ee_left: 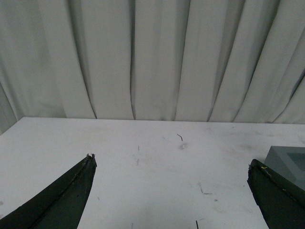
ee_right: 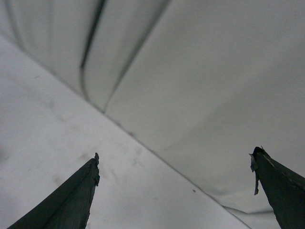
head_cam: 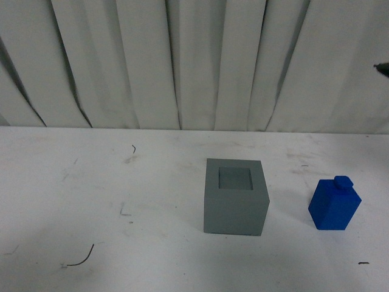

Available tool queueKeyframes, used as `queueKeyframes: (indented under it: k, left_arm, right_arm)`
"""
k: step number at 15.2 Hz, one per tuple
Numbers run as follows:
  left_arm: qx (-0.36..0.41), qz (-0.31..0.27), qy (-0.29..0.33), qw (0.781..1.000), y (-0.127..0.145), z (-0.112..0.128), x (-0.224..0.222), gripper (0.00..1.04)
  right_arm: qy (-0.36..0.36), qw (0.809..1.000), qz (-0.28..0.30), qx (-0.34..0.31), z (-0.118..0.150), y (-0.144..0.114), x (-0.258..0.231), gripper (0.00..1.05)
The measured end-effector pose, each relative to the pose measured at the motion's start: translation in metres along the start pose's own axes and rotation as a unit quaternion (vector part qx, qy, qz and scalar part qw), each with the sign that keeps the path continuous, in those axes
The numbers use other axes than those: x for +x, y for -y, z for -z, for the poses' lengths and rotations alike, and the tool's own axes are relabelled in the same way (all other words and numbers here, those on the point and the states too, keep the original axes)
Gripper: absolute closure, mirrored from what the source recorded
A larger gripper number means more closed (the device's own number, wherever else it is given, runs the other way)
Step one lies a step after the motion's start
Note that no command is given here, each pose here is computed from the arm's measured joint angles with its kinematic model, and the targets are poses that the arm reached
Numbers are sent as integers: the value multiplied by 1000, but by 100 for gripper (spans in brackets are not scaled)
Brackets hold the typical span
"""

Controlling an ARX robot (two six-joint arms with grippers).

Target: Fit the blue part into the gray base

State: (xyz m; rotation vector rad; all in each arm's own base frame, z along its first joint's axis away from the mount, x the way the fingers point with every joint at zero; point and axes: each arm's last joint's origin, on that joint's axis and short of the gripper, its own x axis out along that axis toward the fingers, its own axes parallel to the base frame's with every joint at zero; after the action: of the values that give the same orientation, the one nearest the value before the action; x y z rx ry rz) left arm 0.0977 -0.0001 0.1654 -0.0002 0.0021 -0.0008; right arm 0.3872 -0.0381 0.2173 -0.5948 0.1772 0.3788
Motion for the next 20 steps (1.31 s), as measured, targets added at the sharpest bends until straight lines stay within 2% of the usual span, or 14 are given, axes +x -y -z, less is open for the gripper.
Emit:
queueKeyframes:
  k: [2, 3, 5, 8, 10, 11, 14, 20]
  left_arm:
    - [0, 0, 0, 1000, 0, 0, 0, 7]
    - [0, 0, 0, 1000, 0, 0, 0, 7]
    - [0, 0, 0, 1000, 0, 0, 0, 7]
    - [0, 0, 0, 1000, 0, 0, 0, 7]
    - [0, 0, 0, 1000, 0, 0, 0, 7]
    - [0, 0, 0, 1000, 0, 0, 0, 7]
    - [0, 0, 0, 1000, 0, 0, 0, 7]
    - [0, 0, 0, 1000, 0, 0, 0, 7]
  right_arm:
    - [-31, 993, -96, -65, -3, -8, 3, 6]
    - [-60, 980, -150, -117, -3, -12, 4, 6]
    - [-99, 952, -225, -181, 0, -17, 8, 6]
    - [-145, 905, -323, -236, 7, -25, 15, 6]
    - [-154, 886, -356, -253, 6, -24, 23, 6]
    - [-156, 885, -358, -253, 7, -24, 24, 6]
    - [-173, 865, -395, -259, 12, -31, 36, 6]
    - [-202, 845, -428, -250, 35, -44, 59, 6]
